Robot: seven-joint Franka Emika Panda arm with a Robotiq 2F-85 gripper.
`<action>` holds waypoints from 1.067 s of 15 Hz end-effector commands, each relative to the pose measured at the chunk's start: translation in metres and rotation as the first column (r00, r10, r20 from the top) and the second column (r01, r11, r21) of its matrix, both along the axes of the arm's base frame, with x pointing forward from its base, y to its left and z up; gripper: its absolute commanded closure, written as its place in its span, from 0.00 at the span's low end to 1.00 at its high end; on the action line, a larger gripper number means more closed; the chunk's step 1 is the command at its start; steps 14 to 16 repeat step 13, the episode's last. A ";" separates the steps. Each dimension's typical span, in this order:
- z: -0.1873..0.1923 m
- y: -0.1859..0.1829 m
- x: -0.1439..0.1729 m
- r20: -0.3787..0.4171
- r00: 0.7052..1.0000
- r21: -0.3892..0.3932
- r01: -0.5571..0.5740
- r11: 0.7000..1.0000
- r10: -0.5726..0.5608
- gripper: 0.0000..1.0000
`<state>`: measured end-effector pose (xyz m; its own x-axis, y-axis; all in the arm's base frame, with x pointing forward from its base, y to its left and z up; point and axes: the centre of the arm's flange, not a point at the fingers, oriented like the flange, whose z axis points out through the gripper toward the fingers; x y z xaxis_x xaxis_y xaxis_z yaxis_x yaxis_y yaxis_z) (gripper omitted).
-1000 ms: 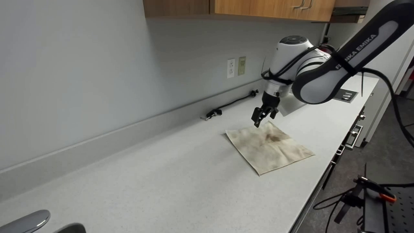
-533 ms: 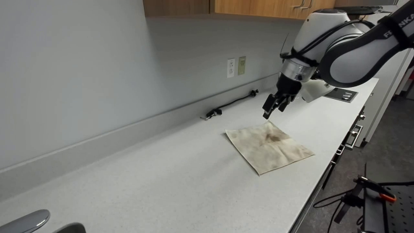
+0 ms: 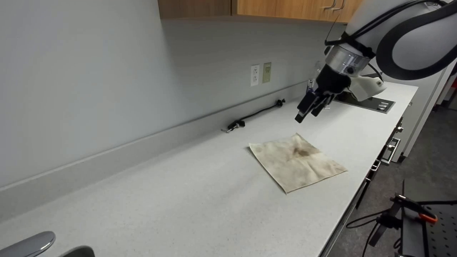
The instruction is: Spread the towel out on the counter
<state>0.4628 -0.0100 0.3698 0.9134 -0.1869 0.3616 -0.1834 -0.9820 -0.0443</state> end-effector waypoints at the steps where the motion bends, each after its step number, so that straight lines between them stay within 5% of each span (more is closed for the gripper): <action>1: 0.014 -0.004 -0.018 0.029 0.999 0.007 -0.024 1.000 0.023 0.00; 16: 0.009 -0.002 -0.011 0.018 1.000 -0.002 -0.021 1.000 0.021 0.00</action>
